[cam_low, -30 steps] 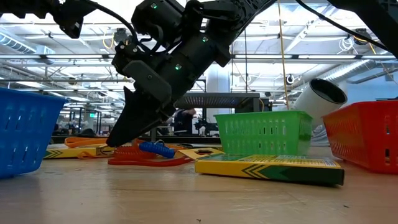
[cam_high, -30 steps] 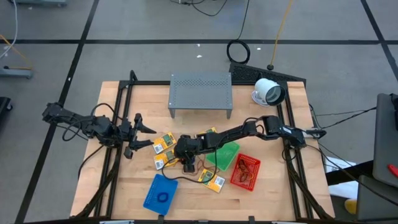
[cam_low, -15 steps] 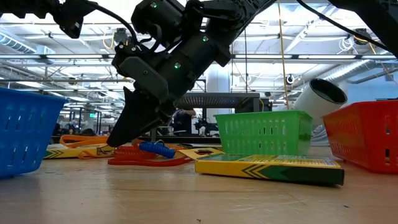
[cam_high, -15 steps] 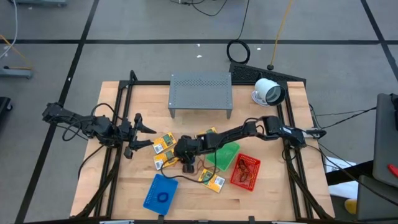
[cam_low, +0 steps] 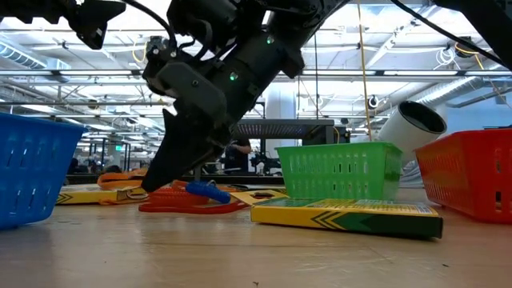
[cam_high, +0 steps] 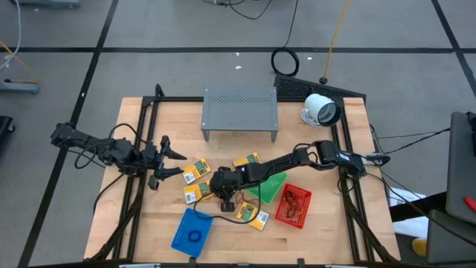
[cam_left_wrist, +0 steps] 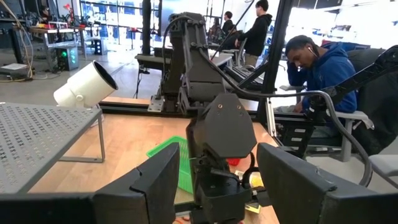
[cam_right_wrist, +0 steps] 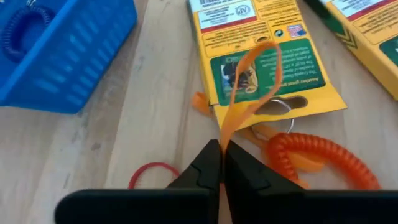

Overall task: Pick & Place Office Desk Supplies
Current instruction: Put the orange rubber band into the red bin

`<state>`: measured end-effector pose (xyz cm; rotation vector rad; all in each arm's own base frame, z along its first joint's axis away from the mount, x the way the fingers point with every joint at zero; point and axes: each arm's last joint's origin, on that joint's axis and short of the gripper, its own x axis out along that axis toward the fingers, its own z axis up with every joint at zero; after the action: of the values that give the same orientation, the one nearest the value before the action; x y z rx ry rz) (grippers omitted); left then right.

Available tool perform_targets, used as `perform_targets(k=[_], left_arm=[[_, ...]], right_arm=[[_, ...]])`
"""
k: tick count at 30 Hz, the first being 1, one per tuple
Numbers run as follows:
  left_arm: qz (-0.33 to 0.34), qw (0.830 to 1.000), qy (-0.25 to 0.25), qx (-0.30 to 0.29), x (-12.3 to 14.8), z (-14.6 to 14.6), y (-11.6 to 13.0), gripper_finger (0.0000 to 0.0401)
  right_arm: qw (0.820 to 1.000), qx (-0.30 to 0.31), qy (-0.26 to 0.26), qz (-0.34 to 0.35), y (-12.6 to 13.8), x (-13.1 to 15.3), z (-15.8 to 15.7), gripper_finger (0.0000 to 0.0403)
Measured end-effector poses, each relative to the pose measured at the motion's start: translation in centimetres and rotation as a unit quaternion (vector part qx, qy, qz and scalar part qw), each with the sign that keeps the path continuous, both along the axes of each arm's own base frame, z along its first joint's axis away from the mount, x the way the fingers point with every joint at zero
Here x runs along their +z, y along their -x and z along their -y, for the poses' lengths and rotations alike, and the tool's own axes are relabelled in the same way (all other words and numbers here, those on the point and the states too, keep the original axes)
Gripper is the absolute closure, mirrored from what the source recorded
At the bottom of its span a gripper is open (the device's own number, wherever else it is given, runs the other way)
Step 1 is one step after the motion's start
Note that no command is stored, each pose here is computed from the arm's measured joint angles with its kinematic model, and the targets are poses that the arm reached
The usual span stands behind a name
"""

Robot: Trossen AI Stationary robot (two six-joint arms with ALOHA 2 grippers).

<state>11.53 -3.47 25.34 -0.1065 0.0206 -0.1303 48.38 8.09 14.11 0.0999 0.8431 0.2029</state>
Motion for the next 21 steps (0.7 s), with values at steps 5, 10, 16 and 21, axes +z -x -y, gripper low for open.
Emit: perform_targets(k=[5,10,16,21], left_arm=[[0.0,1.0,0.0,0.0,0.0,0.0,0.0,0.0176],[0.001,1.0,0.001,0.0,0.0,0.0,0.0,0.0176],[0.001,1.0,0.0,0.0,0.0,0.0,0.0,0.0176],[0.001,1.0,0.0,0.0,0.0,0.0,0.0,0.0176]], right_arm=[[1.0,-0.002,0.0,0.003,0.4,1.6,0.0,0.0401],[1.0,-0.006,-0.006,0.03,0.7,4.0,0.1,0.0402],[0.998,-0.012,-0.013,0.061,1.4,7.2,0.2,0.0402],[0.995,-0.009,-0.009,0.095,2.2,10.0,0.1,0.0402]])
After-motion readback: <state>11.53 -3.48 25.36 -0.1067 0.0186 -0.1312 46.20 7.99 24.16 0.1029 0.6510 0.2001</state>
